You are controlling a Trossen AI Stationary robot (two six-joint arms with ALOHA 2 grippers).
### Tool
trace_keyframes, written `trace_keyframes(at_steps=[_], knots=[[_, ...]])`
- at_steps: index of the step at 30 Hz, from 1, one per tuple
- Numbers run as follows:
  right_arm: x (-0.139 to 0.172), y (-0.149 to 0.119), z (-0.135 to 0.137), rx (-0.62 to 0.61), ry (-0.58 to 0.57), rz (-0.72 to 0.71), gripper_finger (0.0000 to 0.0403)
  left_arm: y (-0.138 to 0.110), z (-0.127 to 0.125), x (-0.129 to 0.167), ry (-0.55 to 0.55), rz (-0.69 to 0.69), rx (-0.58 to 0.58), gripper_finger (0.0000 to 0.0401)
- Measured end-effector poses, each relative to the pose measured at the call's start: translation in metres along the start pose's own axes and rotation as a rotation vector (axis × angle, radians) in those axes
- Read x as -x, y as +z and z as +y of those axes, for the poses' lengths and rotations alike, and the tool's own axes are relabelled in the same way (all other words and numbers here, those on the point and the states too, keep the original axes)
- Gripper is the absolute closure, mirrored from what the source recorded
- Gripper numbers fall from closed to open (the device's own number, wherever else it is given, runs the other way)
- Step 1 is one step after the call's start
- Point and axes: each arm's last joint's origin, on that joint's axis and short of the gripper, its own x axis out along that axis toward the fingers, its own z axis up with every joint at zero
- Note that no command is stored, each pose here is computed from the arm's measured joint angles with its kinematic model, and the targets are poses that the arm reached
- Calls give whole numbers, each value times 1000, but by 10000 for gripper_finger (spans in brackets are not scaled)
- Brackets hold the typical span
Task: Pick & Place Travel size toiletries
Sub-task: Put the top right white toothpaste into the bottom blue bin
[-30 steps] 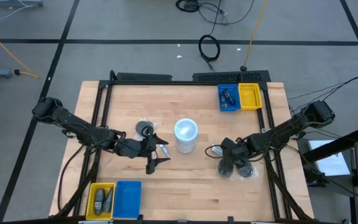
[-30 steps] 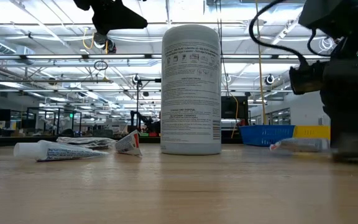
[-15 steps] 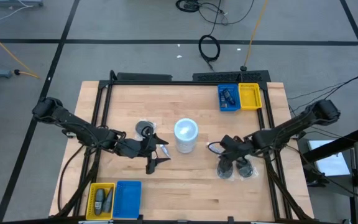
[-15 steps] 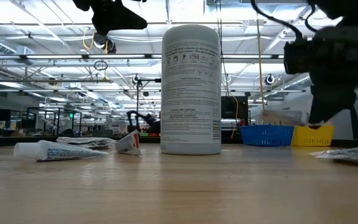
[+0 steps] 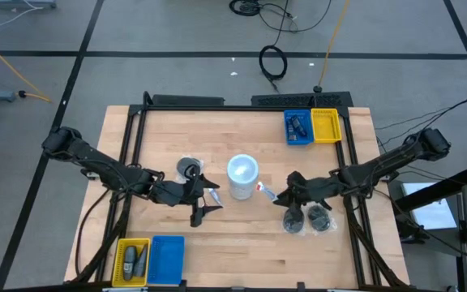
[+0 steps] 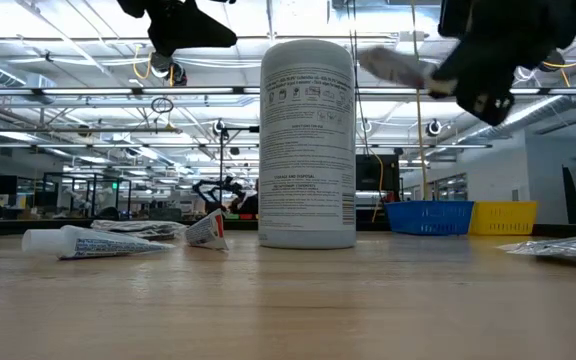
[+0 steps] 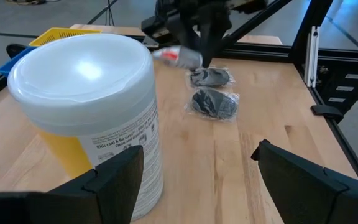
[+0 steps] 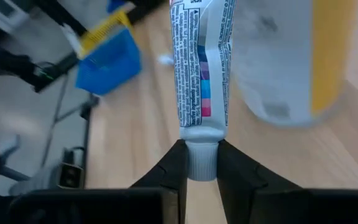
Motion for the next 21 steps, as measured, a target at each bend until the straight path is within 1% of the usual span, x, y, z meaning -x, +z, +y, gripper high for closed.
trace_keyframes(at_steps=[5,11,18,21], knots=[[1,8,7,51,71,-83,353,2,0,0,-3,-16,12,91],[1,12,10,107,73,-141,353,9,-2,0,-22,-88,55,91],[3,11,14,184,4,-222,353,19,-3,2,-48,-184,130,91],[1,8,19,213,-21,-270,353,22,-2,1,-46,-207,142,91]])
